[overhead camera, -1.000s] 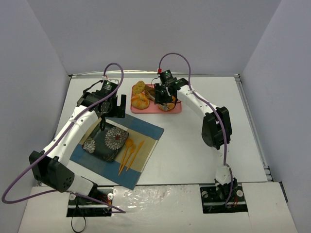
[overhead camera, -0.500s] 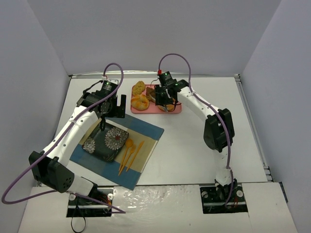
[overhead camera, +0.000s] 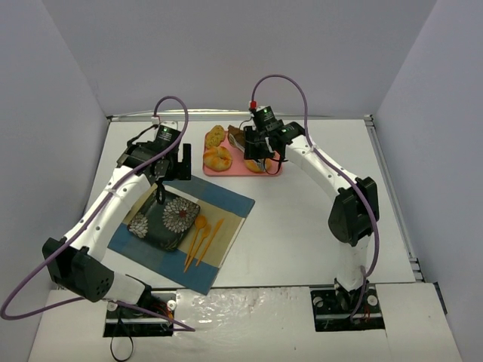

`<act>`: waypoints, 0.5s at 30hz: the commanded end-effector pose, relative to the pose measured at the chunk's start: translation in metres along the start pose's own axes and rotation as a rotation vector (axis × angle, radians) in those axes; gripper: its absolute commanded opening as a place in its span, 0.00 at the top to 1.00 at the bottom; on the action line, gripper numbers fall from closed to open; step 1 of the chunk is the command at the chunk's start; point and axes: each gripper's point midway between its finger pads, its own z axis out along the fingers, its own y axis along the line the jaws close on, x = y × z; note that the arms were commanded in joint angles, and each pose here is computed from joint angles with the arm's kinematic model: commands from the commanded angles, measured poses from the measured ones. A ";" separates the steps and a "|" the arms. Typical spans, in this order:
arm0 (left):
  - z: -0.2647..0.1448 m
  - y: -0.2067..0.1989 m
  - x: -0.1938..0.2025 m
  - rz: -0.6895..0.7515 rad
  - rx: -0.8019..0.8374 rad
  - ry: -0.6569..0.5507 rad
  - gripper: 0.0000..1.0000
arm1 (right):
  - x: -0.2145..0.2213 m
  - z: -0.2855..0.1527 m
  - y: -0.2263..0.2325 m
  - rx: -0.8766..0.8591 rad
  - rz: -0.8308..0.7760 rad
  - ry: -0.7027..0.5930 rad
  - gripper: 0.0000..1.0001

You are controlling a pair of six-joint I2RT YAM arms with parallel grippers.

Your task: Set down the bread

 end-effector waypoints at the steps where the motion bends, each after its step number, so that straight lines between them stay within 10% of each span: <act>1: -0.021 0.033 -0.033 -0.152 -0.134 -0.152 0.03 | -0.021 -0.051 0.037 -0.130 -0.032 -0.103 1.00; 15: -0.018 0.115 -0.022 -0.430 -0.306 -0.119 0.03 | 0.039 -0.089 0.131 -0.381 -0.190 -0.012 1.00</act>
